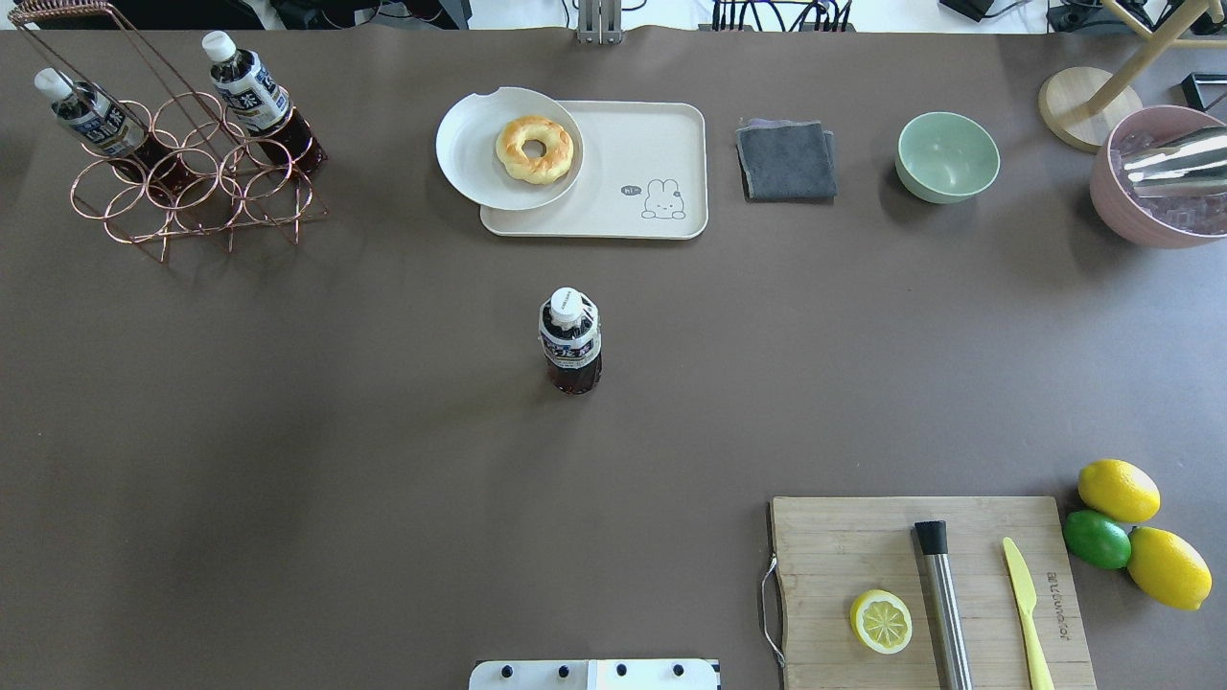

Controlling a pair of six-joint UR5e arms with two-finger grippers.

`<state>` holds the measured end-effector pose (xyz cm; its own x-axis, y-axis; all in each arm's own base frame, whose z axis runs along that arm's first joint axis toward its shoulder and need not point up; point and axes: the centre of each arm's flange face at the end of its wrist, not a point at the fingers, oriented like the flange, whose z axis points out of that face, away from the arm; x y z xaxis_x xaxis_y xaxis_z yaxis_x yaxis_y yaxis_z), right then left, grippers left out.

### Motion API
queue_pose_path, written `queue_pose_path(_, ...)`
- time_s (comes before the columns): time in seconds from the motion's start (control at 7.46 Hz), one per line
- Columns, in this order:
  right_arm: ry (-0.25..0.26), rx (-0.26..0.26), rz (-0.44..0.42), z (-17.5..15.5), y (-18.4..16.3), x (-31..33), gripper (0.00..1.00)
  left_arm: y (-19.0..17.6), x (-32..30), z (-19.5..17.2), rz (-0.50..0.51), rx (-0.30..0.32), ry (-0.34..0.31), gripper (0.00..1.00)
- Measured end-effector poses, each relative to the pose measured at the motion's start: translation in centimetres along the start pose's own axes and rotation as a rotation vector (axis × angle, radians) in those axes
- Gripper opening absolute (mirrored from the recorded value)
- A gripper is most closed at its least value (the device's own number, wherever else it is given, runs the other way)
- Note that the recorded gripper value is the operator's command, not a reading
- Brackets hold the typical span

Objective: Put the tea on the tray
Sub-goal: 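Open the left gripper and withdraw the left arm to rest, then reach the right gripper over to the standing tea bottle and grasp it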

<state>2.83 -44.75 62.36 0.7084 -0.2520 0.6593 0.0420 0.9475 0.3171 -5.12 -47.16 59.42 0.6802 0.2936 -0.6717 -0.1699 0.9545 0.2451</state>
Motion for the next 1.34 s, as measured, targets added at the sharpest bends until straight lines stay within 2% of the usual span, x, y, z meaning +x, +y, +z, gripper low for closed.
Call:
queue_pose_path(0.13,-0.001,0.001,-0.001,0.1,0.2,0.1,1.00,2.3,-1.2,1.7,-0.042,-0.056,0.012,0.98)
queue_pose_path(0.27,-0.003,0.003,-0.004,0.0,0.2,0.0,1.00,3.7,-1.9,2.7,-0.066,-0.087,0.018,0.98)
queue_pose_path(0.67,-0.016,0.034,-0.033,-1.1,-1.3,-1.3,1.00,5.5,-2.4,3.7,-0.081,-0.107,0.023,0.98)
queue_pose_path(0.94,-0.101,0.083,-0.042,-3.2,-5.6,-6.6,1.00,5.5,-2.3,3.6,-0.077,-0.102,0.028,0.98)
queue_pose_path(1.34,-0.264,0.128,-0.021,-5.9,-14.0,-23.8,1.00,5.0,-2.0,3.3,-0.068,-0.093,0.030,0.98)
